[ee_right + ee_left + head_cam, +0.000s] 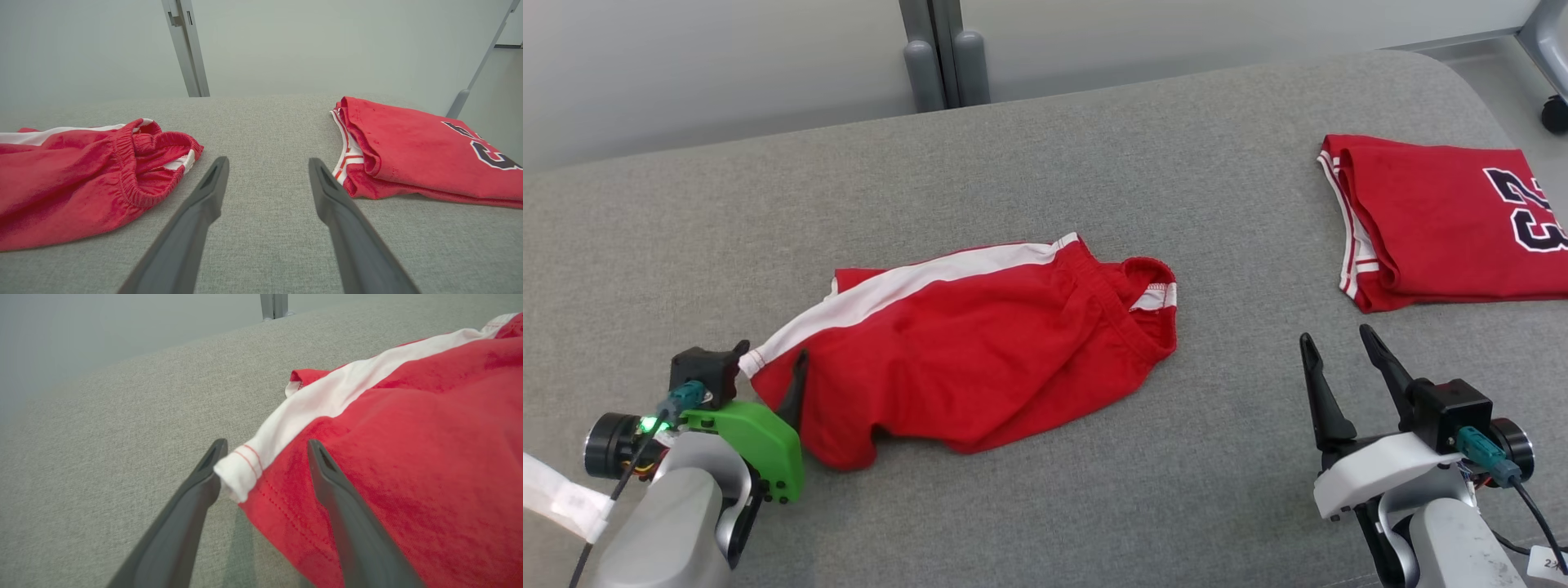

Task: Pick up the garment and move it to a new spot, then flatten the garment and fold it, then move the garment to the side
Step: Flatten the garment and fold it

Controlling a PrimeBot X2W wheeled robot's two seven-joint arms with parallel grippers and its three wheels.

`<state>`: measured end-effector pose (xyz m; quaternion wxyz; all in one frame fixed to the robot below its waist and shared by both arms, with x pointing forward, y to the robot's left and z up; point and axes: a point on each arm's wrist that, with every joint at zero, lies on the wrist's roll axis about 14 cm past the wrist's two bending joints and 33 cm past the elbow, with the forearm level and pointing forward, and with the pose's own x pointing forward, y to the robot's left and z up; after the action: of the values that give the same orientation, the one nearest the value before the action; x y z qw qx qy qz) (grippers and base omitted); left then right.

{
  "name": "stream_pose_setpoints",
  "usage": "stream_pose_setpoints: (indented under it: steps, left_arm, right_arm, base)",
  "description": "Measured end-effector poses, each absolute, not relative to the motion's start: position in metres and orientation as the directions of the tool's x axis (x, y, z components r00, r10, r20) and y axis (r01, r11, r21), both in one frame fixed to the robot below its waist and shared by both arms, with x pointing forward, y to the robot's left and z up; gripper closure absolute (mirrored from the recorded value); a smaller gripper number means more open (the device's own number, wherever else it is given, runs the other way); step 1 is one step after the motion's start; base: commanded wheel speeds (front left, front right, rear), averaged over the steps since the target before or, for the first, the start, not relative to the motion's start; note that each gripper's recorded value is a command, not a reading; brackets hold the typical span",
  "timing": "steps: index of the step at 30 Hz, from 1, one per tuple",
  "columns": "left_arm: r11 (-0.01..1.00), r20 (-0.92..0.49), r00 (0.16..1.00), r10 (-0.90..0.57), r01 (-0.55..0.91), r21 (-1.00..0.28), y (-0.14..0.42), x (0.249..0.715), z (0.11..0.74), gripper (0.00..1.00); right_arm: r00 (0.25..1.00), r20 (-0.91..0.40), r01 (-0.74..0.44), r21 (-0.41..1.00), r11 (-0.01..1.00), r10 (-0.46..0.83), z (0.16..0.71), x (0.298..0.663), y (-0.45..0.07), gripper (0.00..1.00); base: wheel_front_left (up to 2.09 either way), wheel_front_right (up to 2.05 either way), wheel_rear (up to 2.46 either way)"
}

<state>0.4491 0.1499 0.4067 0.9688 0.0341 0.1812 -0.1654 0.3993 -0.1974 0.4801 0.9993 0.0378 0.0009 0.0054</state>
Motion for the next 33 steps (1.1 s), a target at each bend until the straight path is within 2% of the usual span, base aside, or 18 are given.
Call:
stream_pose_setpoints:
  steps: [8,13,22,33]
  left_arm:
    - [0.967,-0.299,0.921,-0.249,0.252,-0.029,0.169,0.442,0.418,0.00]
    - [0.971,-0.214,0.947,-0.240,0.231,-0.067,0.159,0.431,0.438,0.00]
    - [0.964,-0.099,0.976,-0.195,0.172,-0.203,0.136,0.384,0.457,0.00]
    - [0.960,-0.071,0.984,-0.162,0.140,-0.244,0.132,0.353,0.460,0.00]
  right_arm:
    - [1.000,0.006,-0.004,0.074,0.997,0.004,0.483,0.393,-0.199,0.00]
    - [1.000,0.021,-0.014,0.077,0.997,0.013,0.488,0.389,-0.196,0.00]
    - [0.997,0.056,-0.054,0.078,0.995,0.050,0.501,0.383,-0.183,0.00]
    - [0.995,0.063,-0.083,0.095,0.992,0.077,0.502,0.379,-0.173,0.00]
  base:
    - [0.00,0.00,0.00]
    - [0.00,0.00,0.00]
    - [0.00,0.00,0.00]
    - [0.00,0.00,0.00]
